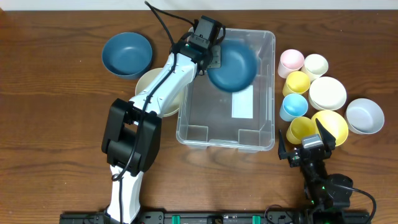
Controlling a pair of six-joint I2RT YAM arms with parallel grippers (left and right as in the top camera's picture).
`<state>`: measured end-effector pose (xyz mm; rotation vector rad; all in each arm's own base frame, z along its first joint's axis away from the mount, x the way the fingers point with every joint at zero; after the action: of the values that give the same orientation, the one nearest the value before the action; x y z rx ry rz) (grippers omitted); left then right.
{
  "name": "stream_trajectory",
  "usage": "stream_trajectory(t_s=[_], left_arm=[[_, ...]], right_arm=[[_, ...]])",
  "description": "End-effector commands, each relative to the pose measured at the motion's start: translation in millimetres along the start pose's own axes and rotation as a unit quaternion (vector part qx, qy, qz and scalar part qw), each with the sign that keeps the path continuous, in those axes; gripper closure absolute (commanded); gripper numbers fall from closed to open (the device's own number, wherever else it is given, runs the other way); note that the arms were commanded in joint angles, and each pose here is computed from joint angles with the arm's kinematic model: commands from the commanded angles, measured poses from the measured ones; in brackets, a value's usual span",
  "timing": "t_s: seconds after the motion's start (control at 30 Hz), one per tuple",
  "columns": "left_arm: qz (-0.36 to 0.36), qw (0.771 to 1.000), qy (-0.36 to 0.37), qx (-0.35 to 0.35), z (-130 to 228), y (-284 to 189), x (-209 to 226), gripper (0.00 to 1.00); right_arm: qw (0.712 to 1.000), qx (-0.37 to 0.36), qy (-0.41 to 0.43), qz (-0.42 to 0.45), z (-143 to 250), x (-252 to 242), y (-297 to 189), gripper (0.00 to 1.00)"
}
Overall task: Pack container
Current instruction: 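Lift the teal bowl with the left gripper and place it in the bin, then move the left gripper to the cream bowl and grasp its rim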
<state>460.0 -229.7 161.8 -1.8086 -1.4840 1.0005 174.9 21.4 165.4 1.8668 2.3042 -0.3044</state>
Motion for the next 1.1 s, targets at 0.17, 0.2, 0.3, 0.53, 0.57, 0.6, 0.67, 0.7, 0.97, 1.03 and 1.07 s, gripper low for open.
stream_trajectory(t_s=[0.17,0.2,0.3,0.53,0.57,0.6,0.67,0.7,0.97,1.03,1.07], left_arm=[[-0.001,1.000,-0.003,-0.018,-9.8,-2.6,-4.2,0.67],[0.000,1.000,-0.003,-0.022,-12.1,-6.5,-4.9,0.67],[0.009,0.999,0.002,-0.043,-22.4,-26.8,-7.9,0.67],[-0.044,0.996,-0.008,-0.078,-37.7,-114.7,18.5,0.66],[-0.055,0.995,-0.015,-0.077,-37.4,-127.8,27.3,0.63],[-0.068,0.995,-0.029,-0.074,-36.5,-142.7,39.3,0.61],[-0.091,0.992,-0.065,-0.061,-32.8,-167.6,66.8,0.58],[-0.103,0.990,-0.085,-0.054,-30.5,-177.3,81.6,0.58],[-0.079,0.978,-0.184,0.066,1.2,-193.7,169.5,0.49],[-0.057,0.976,-0.191,0.089,11.3,-184.7,179.9,0.45],[-0.052,0.974,-0.195,0.099,16.8,-179.5,184.3,0.43]], right_arm=[[1.000,0.000,0.009,-0.001,0.5,-0.1,-0.3,0.01],[1.000,0.000,0.009,-0.001,0.5,-0.1,-0.3,0.01],[1.000,0.000,0.009,-0.001,0.5,-0.1,-0.3,0.01],[1.000,0.000,0.009,-0.001,0.5,-0.1,-0.3,0.01],[1.000,0.000,0.009,-0.001,0.5,-0.1,-0.3,0.01],[1.000,0.000,0.009,-0.001,0.5,-0.1,-0.3,0.01],[1.000,0.000,0.009,-0.001,0.5,-0.1,-0.3,0.01],[1.000,0.000,0.009,-0.001,0.5,-0.1,-0.3,0.01],[1.000,0.000,0.009,-0.001,0.5,-0.1,-0.3,0.01],[1.000,0.000,0.009,-0.001,0.5,-0.1,-0.3,0.01],[1.000,0.000,0.009,-0.001,0.5,-0.1,-0.3,0.01]])
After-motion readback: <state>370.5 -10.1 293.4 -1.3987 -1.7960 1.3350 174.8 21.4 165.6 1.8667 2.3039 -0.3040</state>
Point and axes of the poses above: each gripper's point midway between its finger pads, its own y axis out along the fingers, its own x axis along the line the jaws close on, z = x × y, the point moved 7 cm from there along -y, back along the fingers
